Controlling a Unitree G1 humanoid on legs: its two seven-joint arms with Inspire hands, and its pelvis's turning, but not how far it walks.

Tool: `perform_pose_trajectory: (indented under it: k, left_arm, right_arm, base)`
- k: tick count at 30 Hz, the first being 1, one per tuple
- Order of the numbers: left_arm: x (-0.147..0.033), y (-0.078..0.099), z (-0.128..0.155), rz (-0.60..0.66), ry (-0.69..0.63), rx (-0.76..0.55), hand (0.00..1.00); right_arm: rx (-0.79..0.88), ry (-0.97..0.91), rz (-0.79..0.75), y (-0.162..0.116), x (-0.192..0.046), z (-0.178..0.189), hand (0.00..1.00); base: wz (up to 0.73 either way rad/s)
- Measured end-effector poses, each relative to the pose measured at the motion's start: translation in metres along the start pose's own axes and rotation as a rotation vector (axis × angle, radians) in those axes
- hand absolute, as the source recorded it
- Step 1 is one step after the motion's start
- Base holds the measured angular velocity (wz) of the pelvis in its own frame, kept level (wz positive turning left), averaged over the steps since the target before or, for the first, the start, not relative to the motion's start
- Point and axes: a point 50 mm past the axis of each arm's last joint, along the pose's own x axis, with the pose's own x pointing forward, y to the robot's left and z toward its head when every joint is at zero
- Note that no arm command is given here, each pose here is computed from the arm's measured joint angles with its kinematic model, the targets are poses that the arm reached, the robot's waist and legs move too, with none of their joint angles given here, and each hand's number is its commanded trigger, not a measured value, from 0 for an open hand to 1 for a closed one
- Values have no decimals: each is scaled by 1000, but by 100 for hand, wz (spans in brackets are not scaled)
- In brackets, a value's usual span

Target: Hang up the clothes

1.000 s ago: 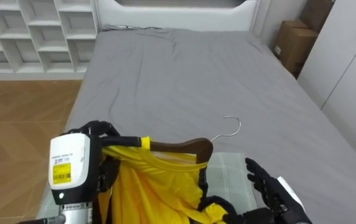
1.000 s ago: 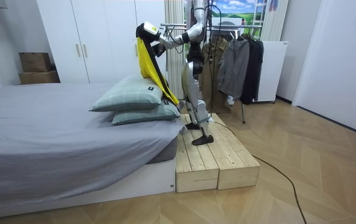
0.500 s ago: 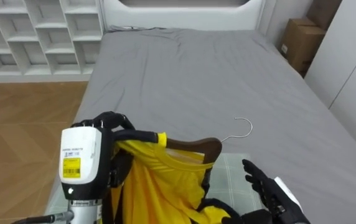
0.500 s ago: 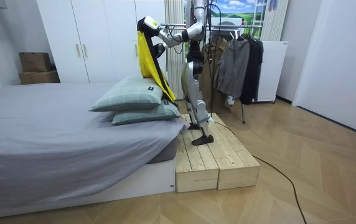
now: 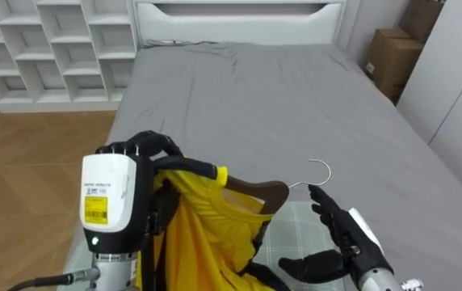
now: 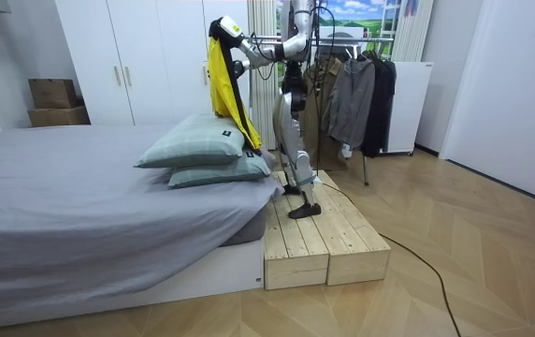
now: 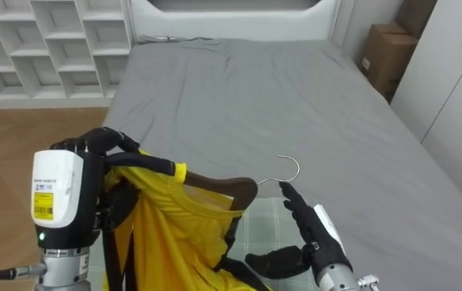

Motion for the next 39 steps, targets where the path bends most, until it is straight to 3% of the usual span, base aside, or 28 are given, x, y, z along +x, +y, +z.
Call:
perform_pose_trajectory:
  k: [19,25,30,39]
  left_arm:
    - [3,1,10,8,-40,-35,100]
    - [14,0,16,36,-78,-52,100]
    - [26,11,31,111,-140,-86,100]
    - [26,11,35,104,-190,-52,100]
  right_arm:
    - [28,-40,11,14,5,8,0]
    - [53,-36,5,15,4,7,0]
    - [92,-14,15,14,4,2,0]
    - [139,-15,54,17,4,2,0]
  base:
    - [0]
    - [1]
    - [5]
    - [0]
